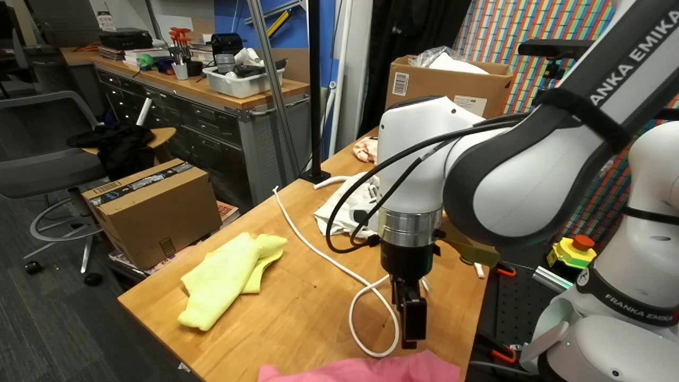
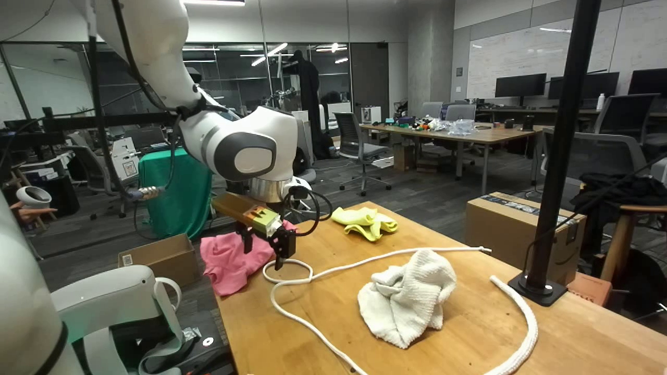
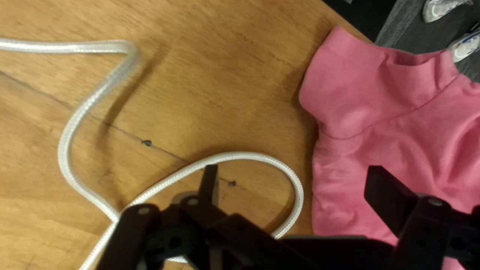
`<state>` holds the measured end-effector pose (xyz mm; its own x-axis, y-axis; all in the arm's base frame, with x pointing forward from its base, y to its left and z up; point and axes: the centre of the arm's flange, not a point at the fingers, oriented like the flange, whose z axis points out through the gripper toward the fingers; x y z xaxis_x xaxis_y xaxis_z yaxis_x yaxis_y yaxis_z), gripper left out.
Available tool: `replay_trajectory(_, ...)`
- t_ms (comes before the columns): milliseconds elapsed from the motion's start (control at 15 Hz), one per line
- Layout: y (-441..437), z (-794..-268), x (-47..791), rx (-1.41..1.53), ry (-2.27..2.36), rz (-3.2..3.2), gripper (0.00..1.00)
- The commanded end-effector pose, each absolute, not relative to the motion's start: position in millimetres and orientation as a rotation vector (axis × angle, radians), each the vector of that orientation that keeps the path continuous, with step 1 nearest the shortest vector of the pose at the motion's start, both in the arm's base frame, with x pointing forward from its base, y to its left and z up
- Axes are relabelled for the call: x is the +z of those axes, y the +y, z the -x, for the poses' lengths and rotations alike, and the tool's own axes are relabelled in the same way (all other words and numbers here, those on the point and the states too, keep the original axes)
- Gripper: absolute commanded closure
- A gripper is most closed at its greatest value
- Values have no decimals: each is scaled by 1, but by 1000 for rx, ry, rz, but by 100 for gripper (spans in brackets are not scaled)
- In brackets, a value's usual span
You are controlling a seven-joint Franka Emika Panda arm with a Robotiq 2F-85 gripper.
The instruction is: Separate all the items on the table.
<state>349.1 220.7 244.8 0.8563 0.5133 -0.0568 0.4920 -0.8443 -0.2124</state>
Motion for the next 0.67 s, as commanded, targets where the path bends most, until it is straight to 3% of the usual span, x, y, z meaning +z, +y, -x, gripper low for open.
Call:
replay_trajectory(0, 225, -355, 236, 111, -796, 2867, 0)
replay_trajectory(600, 222, -366, 228, -37, -844, 2921, 0)
